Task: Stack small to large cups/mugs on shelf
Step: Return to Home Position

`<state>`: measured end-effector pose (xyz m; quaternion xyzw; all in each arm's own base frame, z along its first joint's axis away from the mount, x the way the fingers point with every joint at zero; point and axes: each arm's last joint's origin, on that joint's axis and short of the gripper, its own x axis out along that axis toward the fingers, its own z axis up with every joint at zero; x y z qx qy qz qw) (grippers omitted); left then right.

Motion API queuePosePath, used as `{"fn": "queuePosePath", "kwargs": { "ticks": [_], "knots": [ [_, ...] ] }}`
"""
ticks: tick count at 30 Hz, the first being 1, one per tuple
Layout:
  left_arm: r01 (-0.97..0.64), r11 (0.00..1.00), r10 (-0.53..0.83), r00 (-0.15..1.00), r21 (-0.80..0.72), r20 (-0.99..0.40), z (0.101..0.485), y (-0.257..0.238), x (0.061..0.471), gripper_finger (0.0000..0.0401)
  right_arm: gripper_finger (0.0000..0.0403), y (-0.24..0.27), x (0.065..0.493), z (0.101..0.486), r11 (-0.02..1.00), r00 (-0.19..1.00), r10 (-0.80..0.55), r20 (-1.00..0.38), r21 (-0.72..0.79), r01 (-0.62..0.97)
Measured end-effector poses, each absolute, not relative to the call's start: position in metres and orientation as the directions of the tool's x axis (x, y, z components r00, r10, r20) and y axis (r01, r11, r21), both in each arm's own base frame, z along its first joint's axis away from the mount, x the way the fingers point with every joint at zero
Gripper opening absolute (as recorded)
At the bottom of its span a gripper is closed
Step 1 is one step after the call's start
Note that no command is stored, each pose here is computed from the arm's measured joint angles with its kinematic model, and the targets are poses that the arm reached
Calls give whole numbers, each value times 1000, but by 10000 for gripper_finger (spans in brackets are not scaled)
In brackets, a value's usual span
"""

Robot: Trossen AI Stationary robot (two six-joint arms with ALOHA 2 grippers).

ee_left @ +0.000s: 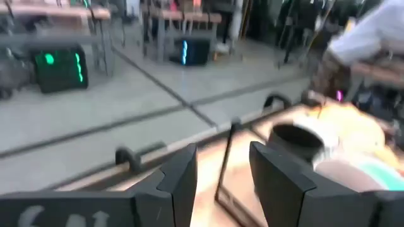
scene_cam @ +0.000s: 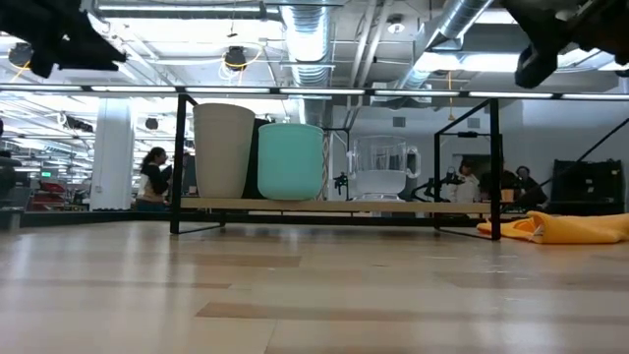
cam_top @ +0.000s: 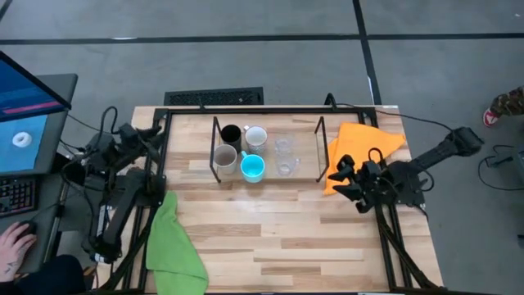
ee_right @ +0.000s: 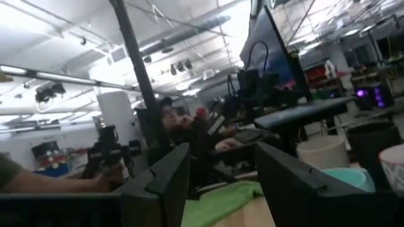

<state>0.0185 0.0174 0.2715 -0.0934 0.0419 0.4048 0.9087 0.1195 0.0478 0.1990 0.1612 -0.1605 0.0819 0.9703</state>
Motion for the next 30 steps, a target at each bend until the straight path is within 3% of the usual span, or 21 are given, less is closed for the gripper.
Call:
{"fn": "queuePosePath", "kwargs": {
  "ticks": [4,8,15,19,23,26,30],
  "knots": [
    [-726,664,725,683,-177,-84,268,28,21,135,201,39,124,197,935,939,121,321,280,-217],
    [-629,726,675,728,-278,118,264,47,28,135,201,31,128,192,936,960,64,274,317,-153],
    [-476,779,536,843,-408,41,196,70,50,135,201,21,131,190,942,966,16,257,319,-100],
    [-421,835,482,870,-356,101,179,66,67,135,201,22,132,186,942,972,77,222,303,-144],
    [-384,892,410,909,-239,72,174,50,82,135,201,22,133,180,948,985,79,152,294,-121],
    [-290,945,301,952,-150,54,172,35,90,135,201,19,134,173,962,996,42,80,267,-62],
    [-254,962,259,965,-103,41,171,22,95,135,201,10,136,165,973,999,-32,7,228,30]
  ]
}}
